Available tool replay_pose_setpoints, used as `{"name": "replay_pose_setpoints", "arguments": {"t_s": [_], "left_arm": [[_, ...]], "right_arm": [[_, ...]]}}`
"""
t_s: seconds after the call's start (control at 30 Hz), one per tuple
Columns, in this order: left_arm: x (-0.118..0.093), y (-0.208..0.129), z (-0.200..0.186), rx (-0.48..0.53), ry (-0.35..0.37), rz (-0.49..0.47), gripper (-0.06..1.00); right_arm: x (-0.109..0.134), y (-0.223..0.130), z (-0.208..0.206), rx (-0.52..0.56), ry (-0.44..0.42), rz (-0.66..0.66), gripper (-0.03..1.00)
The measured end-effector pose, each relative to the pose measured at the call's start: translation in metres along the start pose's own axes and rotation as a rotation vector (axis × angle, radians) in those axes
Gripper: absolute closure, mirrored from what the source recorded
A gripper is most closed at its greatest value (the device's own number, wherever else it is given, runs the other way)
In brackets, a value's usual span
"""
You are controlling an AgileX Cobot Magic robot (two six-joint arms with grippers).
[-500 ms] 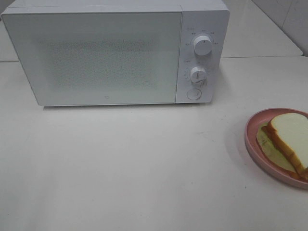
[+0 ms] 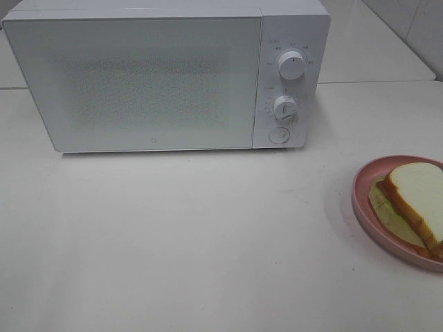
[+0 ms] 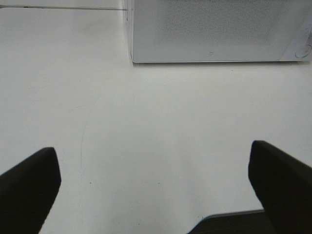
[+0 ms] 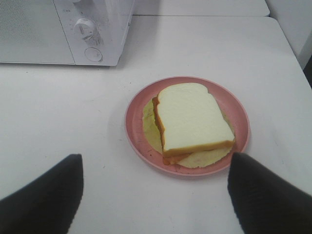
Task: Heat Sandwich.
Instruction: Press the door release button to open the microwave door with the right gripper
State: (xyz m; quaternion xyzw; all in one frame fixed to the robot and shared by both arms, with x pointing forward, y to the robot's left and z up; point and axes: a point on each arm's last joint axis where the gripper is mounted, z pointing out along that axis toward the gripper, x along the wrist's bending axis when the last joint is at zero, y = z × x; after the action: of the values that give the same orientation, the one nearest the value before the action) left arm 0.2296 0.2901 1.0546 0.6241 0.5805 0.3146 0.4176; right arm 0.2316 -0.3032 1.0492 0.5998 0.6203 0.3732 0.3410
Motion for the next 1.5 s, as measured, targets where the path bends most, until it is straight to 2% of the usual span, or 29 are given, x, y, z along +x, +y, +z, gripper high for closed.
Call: {"name": "replay_pose_setpoints", "arguments": {"t_s": [0.27,0.53,1.1,1.5], "left_arm": [[0.000,0.000,0.000,0.000,0.000,0.000,-0.03],[0.000,0.000,0.000,0.000,0.000,0.001,-0.03],[0.000,0.000,0.000,0.000,0.000,0.001,-0.03],[0.000,0.000,0.000,0.000,0.000,0.001,-0.03]], "right_arm": [[0.000,0.001,0.001,0.007,0.000,0.001,0.20],[0.002,0.022,0.011,0.046,-0.001,-0.002,0.20],[0.007,0.057,0.071,0.147,0.001,-0.009,0.20],[0.010,0.074,0.116,0.149,0.011,-0.011,0.20]]}}
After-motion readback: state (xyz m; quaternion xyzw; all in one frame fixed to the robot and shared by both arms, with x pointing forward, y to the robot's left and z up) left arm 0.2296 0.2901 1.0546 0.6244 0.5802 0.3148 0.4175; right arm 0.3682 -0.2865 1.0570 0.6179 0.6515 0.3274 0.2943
